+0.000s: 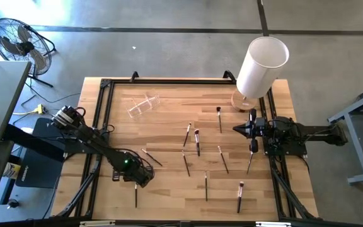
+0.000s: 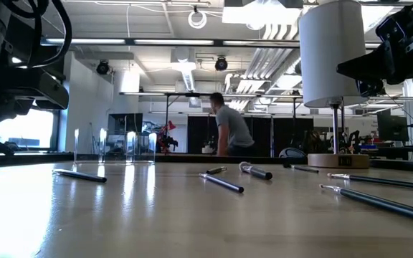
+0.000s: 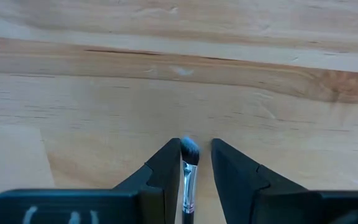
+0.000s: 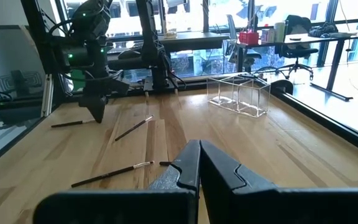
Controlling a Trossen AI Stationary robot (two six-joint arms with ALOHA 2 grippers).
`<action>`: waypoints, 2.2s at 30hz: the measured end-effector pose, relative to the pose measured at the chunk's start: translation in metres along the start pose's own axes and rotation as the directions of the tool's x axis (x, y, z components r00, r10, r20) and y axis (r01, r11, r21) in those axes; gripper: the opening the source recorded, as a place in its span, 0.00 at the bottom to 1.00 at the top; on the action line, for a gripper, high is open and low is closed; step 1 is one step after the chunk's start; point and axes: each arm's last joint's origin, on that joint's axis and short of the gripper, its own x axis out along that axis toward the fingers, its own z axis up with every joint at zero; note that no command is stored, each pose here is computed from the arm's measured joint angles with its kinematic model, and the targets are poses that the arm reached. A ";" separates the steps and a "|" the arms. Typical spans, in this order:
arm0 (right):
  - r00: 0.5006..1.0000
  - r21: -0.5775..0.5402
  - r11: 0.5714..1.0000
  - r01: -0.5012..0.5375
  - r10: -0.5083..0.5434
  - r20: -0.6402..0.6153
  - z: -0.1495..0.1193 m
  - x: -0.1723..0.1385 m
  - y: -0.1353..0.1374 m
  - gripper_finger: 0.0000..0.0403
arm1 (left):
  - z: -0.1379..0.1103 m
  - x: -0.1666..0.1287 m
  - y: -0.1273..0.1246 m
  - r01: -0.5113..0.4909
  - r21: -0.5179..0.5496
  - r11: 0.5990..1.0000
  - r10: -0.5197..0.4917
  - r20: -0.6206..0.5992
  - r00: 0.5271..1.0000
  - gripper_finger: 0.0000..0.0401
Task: Put items in baskets/containers
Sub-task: Put the eyeshadow brush into the transparent organizer
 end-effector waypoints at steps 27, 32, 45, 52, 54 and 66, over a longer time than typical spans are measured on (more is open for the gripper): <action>1.000 0.000 1.000 0.000 0.000 0.002 0.000 0.000 0.000 0.01 | -0.004 -0.102 -0.061 0.269 0.371 0.889 -0.395 0.326 0.859 0.00; 1.000 0.000 1.000 0.000 0.000 0.002 0.000 0.000 0.000 0.01 | 0.025 -0.147 -0.098 0.203 0.586 0.785 -0.505 0.413 0.758 0.00; 1.000 0.000 1.000 0.000 0.000 0.000 0.000 0.000 0.000 0.01 | 0.143 -0.204 -0.161 -0.108 0.924 0.368 -0.734 0.360 0.576 0.00; 1.000 0.000 1.000 0.000 0.000 0.000 0.000 0.000 0.000 0.01 | 0.194 -0.191 -0.152 -0.158 0.948 0.276 -0.809 0.318 0.494 0.00; 1.000 0.000 1.000 0.000 0.000 0.000 0.000 0.000 0.000 0.01 | 0.204 -0.193 -0.142 -0.155 0.950 0.273 -0.845 0.313 0.434 0.00; 1.000 0.000 1.000 0.000 0.000 0.000 0.000 0.000 0.000 0.01 | 0.239 -0.182 -0.027 -0.249 0.883 0.397 -0.903 0.425 0.068 0.00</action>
